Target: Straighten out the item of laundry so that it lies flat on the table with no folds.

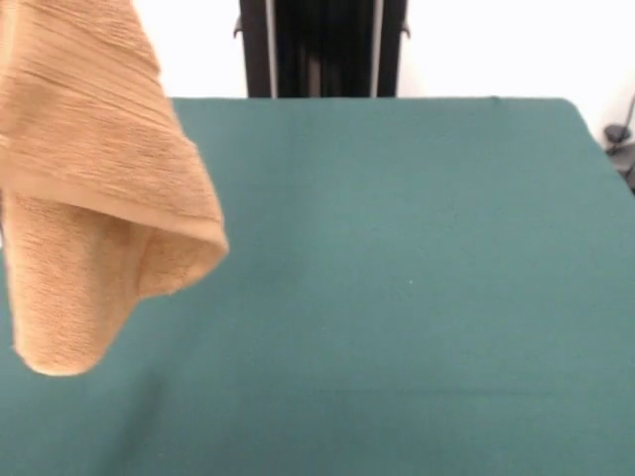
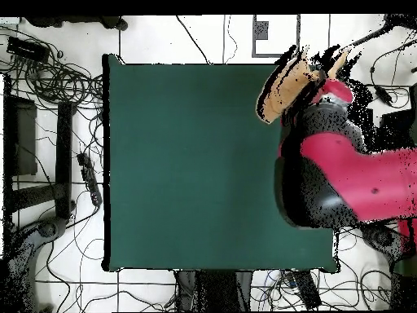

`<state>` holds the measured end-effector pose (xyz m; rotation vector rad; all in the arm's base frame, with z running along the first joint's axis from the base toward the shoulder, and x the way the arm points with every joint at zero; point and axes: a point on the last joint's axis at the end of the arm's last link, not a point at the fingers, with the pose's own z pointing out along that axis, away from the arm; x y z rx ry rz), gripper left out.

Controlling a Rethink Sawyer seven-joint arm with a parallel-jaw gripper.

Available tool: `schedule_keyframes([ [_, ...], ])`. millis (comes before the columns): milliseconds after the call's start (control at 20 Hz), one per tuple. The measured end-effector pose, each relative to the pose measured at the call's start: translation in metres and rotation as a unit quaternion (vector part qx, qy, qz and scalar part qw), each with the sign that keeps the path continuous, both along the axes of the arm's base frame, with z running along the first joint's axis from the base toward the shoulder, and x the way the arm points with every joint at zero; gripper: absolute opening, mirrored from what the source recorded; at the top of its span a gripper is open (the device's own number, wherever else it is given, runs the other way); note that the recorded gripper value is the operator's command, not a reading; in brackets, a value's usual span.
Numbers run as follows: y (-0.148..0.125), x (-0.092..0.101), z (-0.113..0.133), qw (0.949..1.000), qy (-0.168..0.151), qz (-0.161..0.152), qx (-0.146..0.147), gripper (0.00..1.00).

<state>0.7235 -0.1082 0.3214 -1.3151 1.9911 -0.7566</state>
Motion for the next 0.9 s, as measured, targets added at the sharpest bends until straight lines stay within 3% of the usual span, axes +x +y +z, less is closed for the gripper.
schedule_keyframes([
  [200, 0.046, 0.002, -0.019, 0.999, -0.009, 0.042, -0.015, 0.0],
  [400, 0.071, 0.003, -0.031, 0.9981, -0.011, 0.059, -0.016, 0.0],
  [450, 0.088, 0.005, -0.04, 0.9977, -0.009, 0.065, -0.016, 0.0],
  [900, 0.155, 0.024, -0.073, 0.999, -0.003, 0.044, 0.005, 0.0],
])
